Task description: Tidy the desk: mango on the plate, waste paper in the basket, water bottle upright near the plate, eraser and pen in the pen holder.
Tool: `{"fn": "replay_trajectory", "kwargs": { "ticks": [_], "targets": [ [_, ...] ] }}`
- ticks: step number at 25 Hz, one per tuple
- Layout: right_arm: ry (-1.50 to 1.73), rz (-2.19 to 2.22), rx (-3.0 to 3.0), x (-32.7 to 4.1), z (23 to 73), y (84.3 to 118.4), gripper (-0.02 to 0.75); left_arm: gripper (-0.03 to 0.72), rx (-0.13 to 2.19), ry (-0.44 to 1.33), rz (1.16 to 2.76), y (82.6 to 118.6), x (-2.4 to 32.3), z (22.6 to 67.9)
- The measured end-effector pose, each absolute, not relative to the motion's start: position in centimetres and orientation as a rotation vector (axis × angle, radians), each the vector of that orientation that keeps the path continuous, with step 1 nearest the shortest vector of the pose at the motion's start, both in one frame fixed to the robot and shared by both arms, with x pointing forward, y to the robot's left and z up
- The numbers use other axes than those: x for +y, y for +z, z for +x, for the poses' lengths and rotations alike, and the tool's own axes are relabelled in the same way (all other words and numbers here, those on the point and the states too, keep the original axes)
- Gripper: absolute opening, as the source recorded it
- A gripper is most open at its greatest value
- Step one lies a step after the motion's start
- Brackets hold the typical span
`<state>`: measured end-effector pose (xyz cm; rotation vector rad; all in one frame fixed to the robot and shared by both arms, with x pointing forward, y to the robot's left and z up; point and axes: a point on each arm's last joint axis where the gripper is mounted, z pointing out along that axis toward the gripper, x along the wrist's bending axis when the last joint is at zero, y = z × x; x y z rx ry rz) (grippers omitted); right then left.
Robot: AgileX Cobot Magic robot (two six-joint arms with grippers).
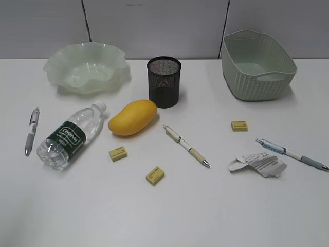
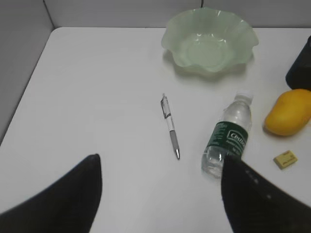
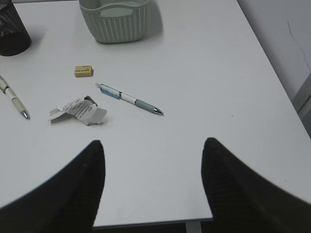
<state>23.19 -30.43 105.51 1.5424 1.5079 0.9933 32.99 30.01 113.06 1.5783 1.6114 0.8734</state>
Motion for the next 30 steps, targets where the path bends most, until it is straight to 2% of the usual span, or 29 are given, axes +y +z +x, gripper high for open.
{"fn": "replay_trajectory", "kwargs": {
  "ticks": [6,10,17,23,30],
  "targets": [
    [0.993,1.542,1.508,-30.4,23.2,105.5,0.499,0.559,1.548,0.796,1.638,115.3,29.1,37.3],
    [0.993,1.542,1.508,-30.4,23.2,105.5,0.499,0.557,1.549,0.681,1.683,115.1,28.4,40.4],
    [0.993,1.542,1.508,-30.4,23.2,105.5,0.499,0.556,1.457,0.542,1.776,114.9,26.2,42.8],
    [0.993,1.542,1.508,-30.4,23.2,105.5,0.499,0.554,1.333,0.452,1.939,113.0,22.5,44.7],
    [0.993,1.542,1.508,-30.4,23.2,105.5,0.499,0.554,1.209,0.365,2.165,109.1,17.6,47.0]
  ]
}}
